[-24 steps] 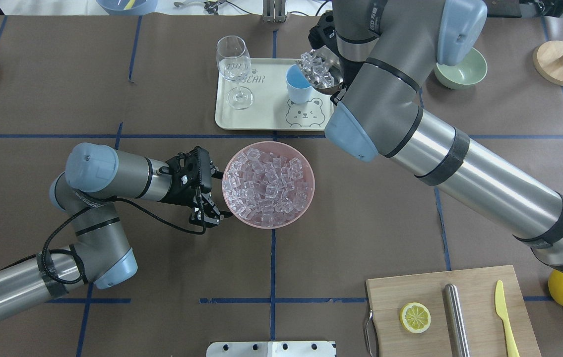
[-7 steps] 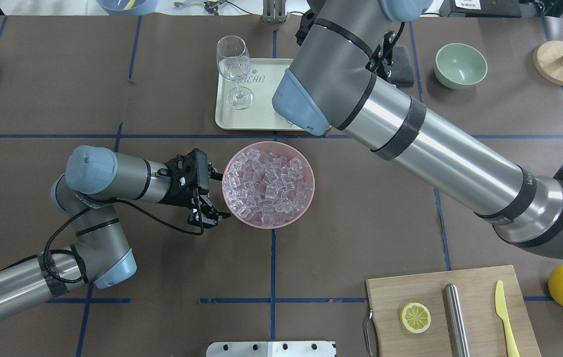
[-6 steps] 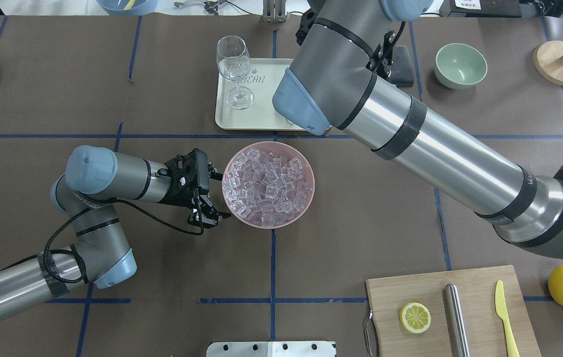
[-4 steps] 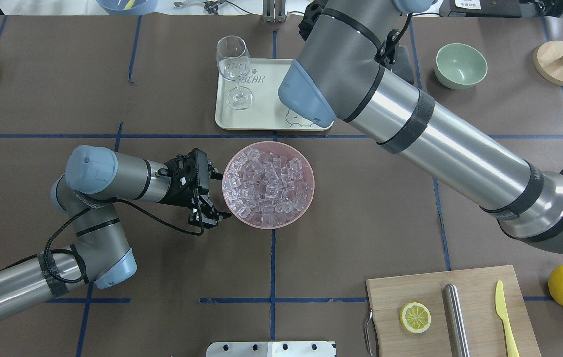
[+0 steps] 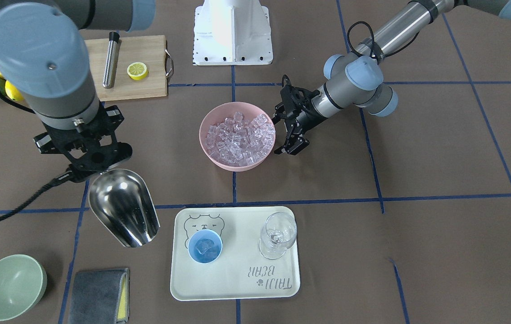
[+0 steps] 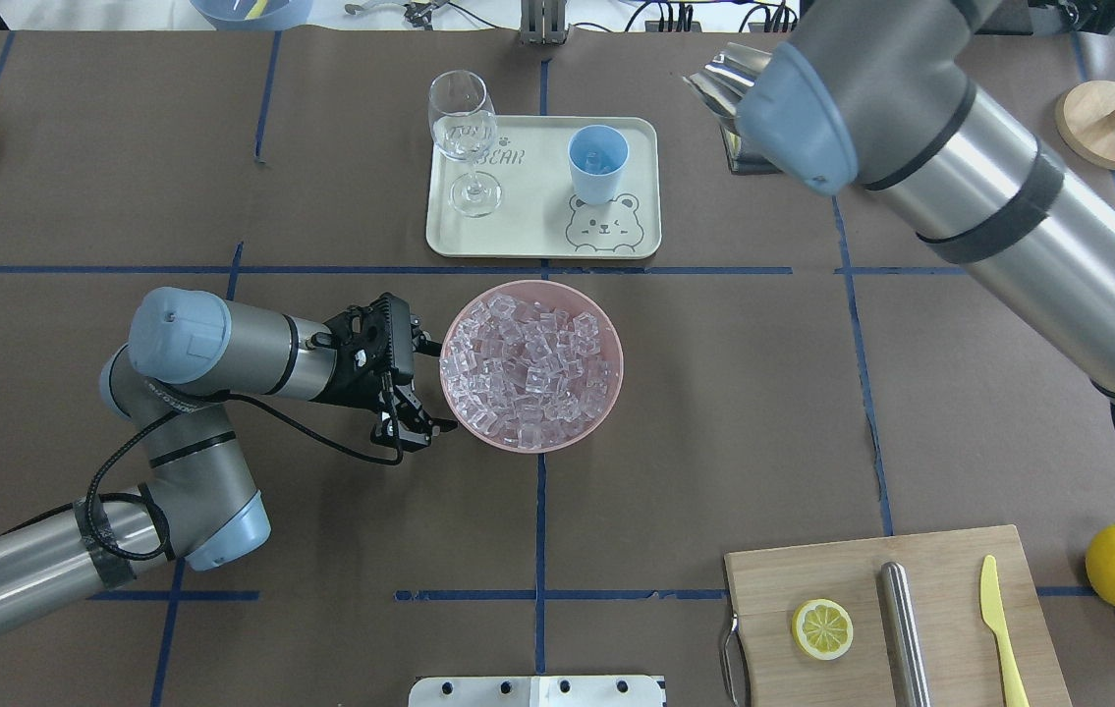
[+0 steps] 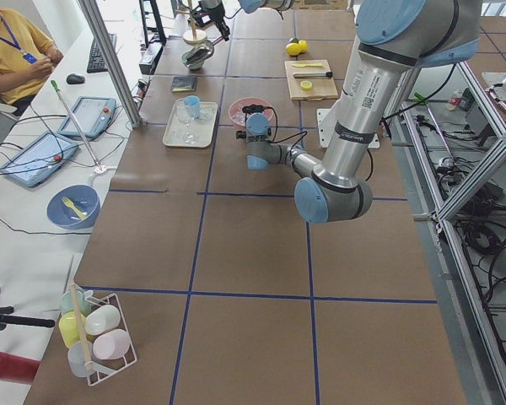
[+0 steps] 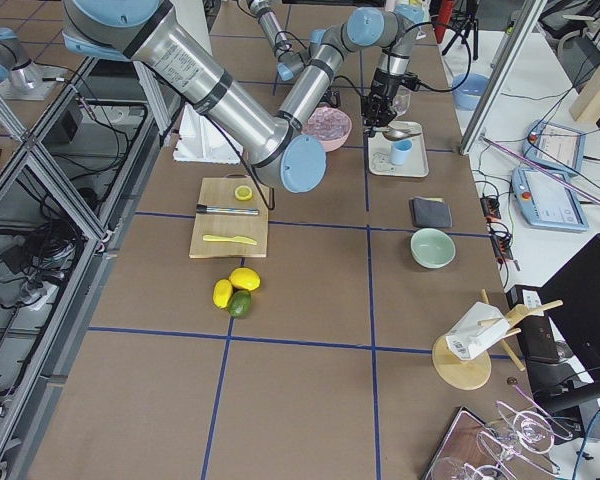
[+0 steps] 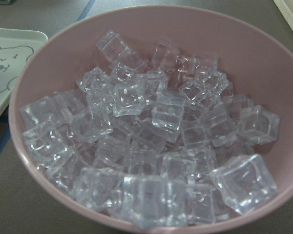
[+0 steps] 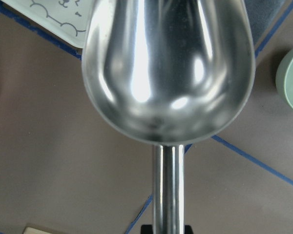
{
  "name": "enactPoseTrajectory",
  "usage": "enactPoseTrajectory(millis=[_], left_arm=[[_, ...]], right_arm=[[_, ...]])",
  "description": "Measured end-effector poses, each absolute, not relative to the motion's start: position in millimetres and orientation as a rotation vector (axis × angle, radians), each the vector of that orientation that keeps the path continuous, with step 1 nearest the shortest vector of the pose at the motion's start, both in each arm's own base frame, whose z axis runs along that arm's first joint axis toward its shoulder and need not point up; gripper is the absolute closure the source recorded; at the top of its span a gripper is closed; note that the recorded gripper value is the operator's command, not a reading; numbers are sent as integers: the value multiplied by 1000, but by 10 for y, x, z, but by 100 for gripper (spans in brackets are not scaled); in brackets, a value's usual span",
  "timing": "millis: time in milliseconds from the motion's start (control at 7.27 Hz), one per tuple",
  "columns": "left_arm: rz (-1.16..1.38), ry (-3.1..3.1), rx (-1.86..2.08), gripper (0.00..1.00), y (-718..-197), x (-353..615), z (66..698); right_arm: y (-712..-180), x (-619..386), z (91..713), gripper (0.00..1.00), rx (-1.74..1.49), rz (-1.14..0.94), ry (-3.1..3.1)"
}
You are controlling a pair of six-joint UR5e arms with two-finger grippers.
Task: Put ice in cup with scoop
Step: 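Carry the empty scoop back to its spot beside the cutting board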
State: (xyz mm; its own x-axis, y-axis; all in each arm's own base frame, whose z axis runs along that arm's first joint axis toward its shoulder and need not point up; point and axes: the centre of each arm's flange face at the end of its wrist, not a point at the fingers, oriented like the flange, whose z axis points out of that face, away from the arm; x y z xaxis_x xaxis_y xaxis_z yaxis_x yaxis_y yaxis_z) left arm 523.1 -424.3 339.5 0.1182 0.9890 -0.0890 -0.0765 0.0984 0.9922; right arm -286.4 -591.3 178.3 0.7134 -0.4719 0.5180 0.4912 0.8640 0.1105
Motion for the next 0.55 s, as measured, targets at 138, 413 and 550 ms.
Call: enactPoseTrajectory(millis=[138, 413, 550], left_arm=[[1095, 1108, 1133, 0, -4242, 5229, 3397], [1095, 1108, 1133, 0, -4241, 5228, 3402], [1095, 1108, 1133, 0, -4241, 5227, 3404]], right_arm=[[-5823, -2658, 1911, 100, -54, -453, -602], [-5563, -2352, 2262, 100, -91, -331, -630], [-5377, -2231, 2461, 100, -113, -278, -633]])
